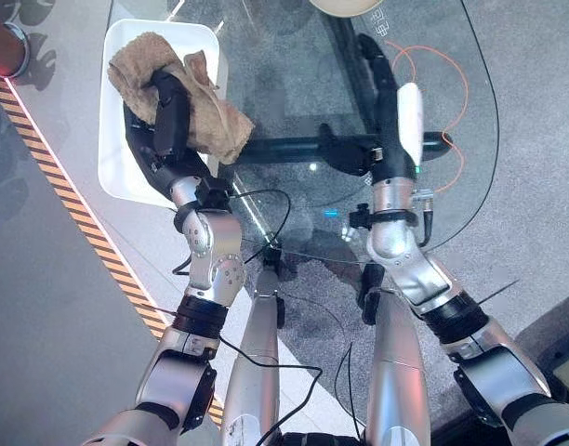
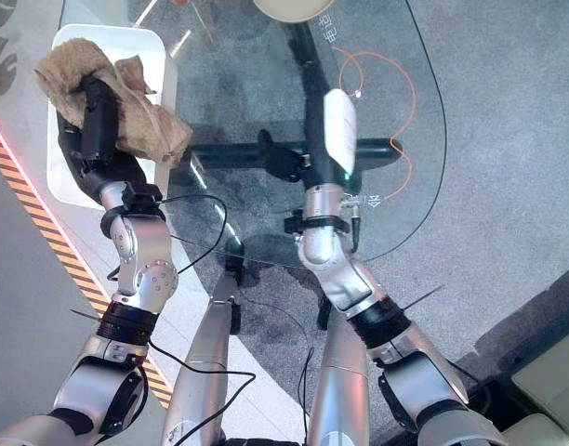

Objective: Wipe the table with a cloth and put it in the basket.

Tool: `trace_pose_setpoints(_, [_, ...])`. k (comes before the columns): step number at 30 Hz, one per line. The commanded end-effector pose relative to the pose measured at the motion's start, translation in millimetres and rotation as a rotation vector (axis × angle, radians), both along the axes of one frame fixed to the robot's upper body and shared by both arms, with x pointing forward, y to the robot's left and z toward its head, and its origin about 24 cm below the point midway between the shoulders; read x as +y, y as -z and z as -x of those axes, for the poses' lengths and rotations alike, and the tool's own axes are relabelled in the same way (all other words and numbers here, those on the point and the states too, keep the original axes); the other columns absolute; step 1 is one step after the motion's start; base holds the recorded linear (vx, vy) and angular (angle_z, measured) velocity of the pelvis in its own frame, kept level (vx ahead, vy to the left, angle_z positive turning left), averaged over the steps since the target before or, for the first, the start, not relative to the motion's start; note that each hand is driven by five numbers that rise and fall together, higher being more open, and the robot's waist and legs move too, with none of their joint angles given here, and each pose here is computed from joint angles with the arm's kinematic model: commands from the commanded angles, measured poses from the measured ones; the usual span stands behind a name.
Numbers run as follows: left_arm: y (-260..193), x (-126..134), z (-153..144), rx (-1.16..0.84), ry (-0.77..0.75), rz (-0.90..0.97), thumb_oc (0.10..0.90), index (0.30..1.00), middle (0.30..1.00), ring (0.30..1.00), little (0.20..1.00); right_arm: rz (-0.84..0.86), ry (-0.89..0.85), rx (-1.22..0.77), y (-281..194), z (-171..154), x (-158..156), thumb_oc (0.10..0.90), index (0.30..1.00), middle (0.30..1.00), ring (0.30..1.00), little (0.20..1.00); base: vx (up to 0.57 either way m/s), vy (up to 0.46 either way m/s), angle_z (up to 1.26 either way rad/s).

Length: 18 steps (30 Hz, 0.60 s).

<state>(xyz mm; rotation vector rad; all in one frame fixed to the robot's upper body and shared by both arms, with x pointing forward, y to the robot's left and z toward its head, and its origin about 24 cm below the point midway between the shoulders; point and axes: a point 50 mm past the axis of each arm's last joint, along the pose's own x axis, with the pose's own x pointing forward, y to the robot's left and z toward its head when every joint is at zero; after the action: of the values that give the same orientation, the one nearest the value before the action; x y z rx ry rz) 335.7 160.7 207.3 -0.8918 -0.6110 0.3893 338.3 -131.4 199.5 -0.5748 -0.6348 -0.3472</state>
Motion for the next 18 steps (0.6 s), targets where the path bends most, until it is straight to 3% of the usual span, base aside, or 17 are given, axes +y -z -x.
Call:
trace_pose_setpoints(1, [-65,32,25,-0.37,-0.189,-0.081,0.1,0.3,0.3,0.3,0.2,-0.061,0.017,-0.296,-47,14,-3,0.8,0.9,0.9,0.9,0.9,0.0,0.0,0.0])
trace_pose_setpoints(6, [-65,39,23,-0.354,-0.222,-0.084,0.1,0.3,0.3,0.3,0.2,-0.105,0.14,-0.291,-42,8,-29,0.8,0.9,0.9,0.9,0.9,0.0,0.003,-0.01])
trace_pose_setpoints(18, [-76,82,11,-0.254,-0.438,-0.173,0.1,0.3,0.3,0.3,0.2,-0.267,0.542,-0.09,8,-11,-134,0.8,0.9,0.9,0.9,0.9,0.0,0.003,-0.01])
